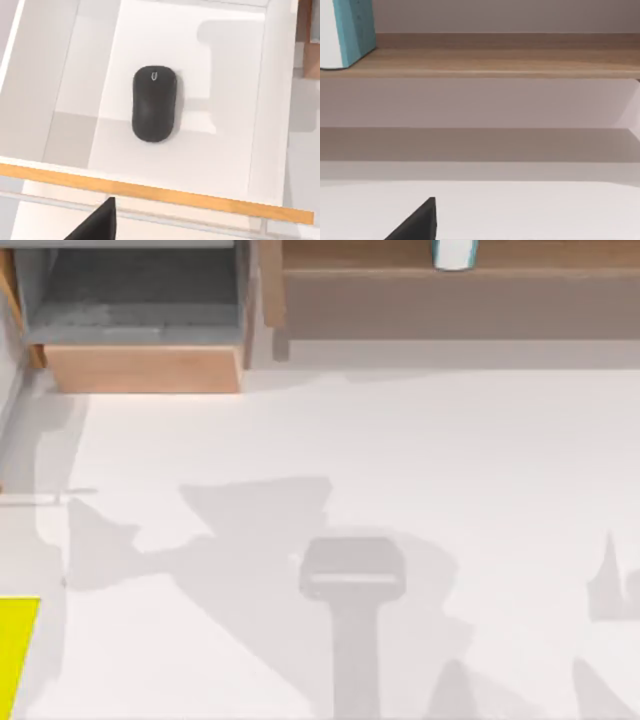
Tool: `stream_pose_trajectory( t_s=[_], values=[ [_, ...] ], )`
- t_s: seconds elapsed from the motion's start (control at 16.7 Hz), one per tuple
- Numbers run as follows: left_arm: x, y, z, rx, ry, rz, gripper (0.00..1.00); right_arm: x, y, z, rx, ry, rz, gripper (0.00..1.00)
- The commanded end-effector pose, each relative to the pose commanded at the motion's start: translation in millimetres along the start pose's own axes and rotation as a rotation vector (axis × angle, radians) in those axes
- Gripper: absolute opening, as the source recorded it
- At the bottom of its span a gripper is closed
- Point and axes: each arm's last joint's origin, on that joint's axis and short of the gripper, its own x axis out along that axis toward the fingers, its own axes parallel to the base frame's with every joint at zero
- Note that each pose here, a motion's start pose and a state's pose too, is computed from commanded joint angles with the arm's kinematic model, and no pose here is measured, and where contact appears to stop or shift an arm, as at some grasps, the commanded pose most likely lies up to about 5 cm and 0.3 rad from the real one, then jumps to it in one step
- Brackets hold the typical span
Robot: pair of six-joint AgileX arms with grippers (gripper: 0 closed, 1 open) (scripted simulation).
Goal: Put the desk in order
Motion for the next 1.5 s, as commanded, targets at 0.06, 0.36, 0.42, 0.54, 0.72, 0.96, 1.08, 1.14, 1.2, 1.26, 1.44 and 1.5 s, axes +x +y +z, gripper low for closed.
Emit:
stream_pose_trajectory(
  t_s=[0.06, 0.36, 0.42, 0.54, 0.72, 0.96, 1.08, 1.14, 1.2, 1.26, 1.44, 1.5],
  values=[
    [18, 7, 14, -0.003, 0.057, -0.002, 1.0, 0, 0, 0, 0.0, 0.0, 0.0, 1.0],
    [122, 39, 52, -0.013, 0.313, -0.025, 1.0, 0, 0, 0, 0.0, 0.0, 0.0, 1.0],
    [141, 44, 53, -0.013, 0.355, -0.032, 1.0, 0, 0, 0, 0.0, 0.0, 0.0, 1.0],
    [178, 51, 51, -0.011, 0.429, -0.045, 1.0, 0, 0, 0, 0.0, 0.0, 0.0, 1.0],
    [217, 53, 45, 0.0, 0.502, -0.064, 1.0, 0, 0, 0, 0.0, 0.0, 0.0, 1.0],
    [236, 49, 42, 0.017, 0.53, -0.077, 1.0, 0, 0, 0, 0.0, 0.0, 0.0, 1.0],
    [236, 49, 42, 0.017, 0.53, -0.077, 1.0, 0, 0, 0, 0.0, 0.0, 0.0, 1.0],
    [236, 49, 42, 0.017, 0.53, -0.077, 1.0, 0, 0, 0, 0.0, 0.0, 0.0, 1.0],
    [237, 50, 41, 0.013, 0.532, -0.076, 1.0, 0, 0, 0, 0.0, 0.0, 0.0, 1.0],
    [236, 50, 41, 0.013, 0.533, -0.076, 1.0, 0, 0, 0, 0.0, 0.0, 0.0, 1.0],
    [209, 55, 46, 0.005, 0.535, -0.072, 1.0, 0, 0, 0, 0.0, 0.0, 0.0, 1.0],
    [196, 56, 49, 0.005, 0.534, -0.071, 1.0, 0, 0, 0, 0.0, 0.0, 0.0, 1.0]
  ],
)
